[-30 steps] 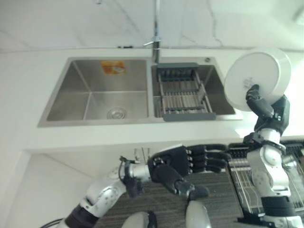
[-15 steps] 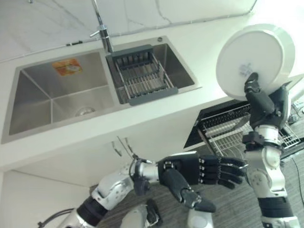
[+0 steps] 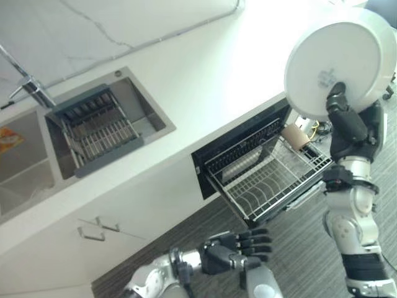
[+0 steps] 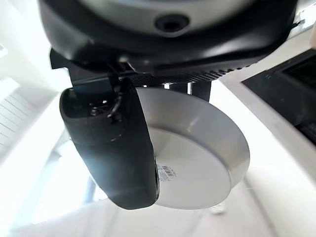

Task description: Place the dishes in the dishwasher.

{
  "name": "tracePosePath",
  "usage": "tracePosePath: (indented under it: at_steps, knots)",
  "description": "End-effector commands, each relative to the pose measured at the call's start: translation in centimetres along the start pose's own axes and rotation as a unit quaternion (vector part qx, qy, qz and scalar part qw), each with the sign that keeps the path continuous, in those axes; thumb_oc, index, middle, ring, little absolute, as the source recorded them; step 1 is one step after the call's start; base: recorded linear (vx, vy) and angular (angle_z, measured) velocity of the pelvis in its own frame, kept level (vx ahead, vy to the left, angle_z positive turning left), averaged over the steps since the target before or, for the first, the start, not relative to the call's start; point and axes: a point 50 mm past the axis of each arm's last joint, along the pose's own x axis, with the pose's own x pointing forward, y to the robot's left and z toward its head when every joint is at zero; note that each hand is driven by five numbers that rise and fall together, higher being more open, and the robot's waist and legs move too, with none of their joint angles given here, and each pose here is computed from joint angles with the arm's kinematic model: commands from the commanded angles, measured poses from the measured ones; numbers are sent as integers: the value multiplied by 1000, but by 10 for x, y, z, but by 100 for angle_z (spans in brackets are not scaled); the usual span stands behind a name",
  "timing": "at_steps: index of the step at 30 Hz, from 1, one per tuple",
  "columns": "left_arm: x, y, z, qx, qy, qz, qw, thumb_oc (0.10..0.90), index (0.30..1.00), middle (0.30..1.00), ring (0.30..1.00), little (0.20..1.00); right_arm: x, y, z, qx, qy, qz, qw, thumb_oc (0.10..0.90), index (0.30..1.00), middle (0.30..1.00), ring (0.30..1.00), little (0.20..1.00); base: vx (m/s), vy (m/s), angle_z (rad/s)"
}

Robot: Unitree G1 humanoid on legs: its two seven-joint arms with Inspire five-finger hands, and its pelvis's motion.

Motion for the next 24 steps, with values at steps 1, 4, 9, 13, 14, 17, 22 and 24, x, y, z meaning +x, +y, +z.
tracePosePath:
  at_steps: [1,4,9,13,14,17,22,24]
  knots:
    - [-5,-5,1,-4,-36,-59,998,800,900,900,900,900,15,19,65,-17,-157,54,986,400,300,300,300,300,49,-223,14]
    - [-27,11,-36,-119,-75,-12,990,800,900,900,900,900,8,12,72,-116,-179,21,977,400,300,300,300,300,40,-89,8]
    - [-40,6,-88,-230,-10,-29,973,800,900,900,900,900,6,24,79,-229,-231,2,946,400,300,300,300,300,-3,84,7]
    - [-60,0,-135,-290,86,-19,953,800,900,900,900,900,6,22,81,-335,-260,-10,905,400,300,300,300,300,46,165,14]
    - [-67,2,-143,-293,104,3,950,800,900,900,900,900,6,19,83,-360,-264,-17,895,400,300,300,300,300,83,172,20]
    - [-82,14,-152,-289,112,98,946,800,900,900,900,900,5,11,82,-416,-261,-31,871,400,300,300,300,300,69,136,6]
    - [-112,46,-146,-206,142,278,927,800,900,900,900,900,1,0,72,-503,-248,-47,827,400,300,300,300,300,54,77,-3]
    - [-121,54,-141,-180,156,320,917,800,900,900,900,900,-2,-5,66,-578,-256,-52,773,400,300,300,300,300,14,14,-2]
